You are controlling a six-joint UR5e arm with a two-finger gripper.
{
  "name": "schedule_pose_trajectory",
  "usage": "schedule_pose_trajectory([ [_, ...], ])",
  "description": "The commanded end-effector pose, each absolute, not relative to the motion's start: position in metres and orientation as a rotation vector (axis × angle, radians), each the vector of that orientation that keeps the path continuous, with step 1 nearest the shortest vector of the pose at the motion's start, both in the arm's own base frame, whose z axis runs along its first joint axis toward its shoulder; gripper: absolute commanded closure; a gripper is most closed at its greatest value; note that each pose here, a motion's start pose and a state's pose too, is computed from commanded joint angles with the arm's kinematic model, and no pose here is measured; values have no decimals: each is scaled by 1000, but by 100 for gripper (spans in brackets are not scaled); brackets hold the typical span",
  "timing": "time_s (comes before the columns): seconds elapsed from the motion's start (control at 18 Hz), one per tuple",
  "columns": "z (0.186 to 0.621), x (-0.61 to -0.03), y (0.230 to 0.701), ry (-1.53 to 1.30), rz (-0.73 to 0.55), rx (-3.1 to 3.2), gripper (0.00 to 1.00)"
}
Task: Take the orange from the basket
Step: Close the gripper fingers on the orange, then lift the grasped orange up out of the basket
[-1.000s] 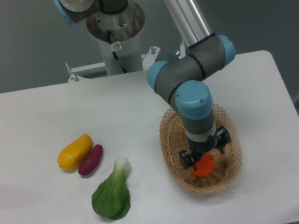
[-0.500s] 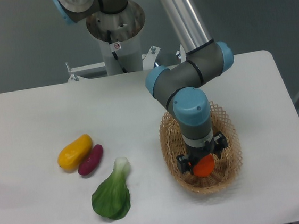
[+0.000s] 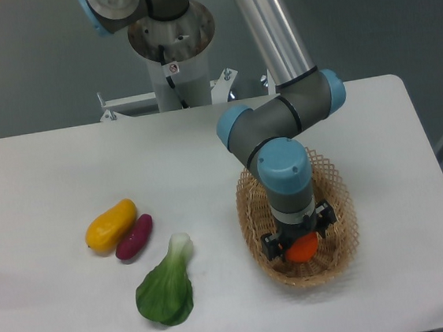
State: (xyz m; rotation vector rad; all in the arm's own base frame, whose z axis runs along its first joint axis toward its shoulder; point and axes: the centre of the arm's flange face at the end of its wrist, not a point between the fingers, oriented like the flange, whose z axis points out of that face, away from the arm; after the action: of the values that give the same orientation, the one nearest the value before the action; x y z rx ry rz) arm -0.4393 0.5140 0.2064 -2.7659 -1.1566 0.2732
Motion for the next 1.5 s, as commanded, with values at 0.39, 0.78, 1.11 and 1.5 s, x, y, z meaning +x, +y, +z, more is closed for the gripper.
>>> schedule_pose_trajectory([
  [0.39, 213, -440, 514, -1138, 288, -2765, 34],
  [0.78, 305, -433, 508, -829, 399, -2764, 34],
  [1.11, 389, -410, 515, -606, 388, -2655, 34],
  [1.5, 410, -352, 528, -172, 378, -2695, 34],
])
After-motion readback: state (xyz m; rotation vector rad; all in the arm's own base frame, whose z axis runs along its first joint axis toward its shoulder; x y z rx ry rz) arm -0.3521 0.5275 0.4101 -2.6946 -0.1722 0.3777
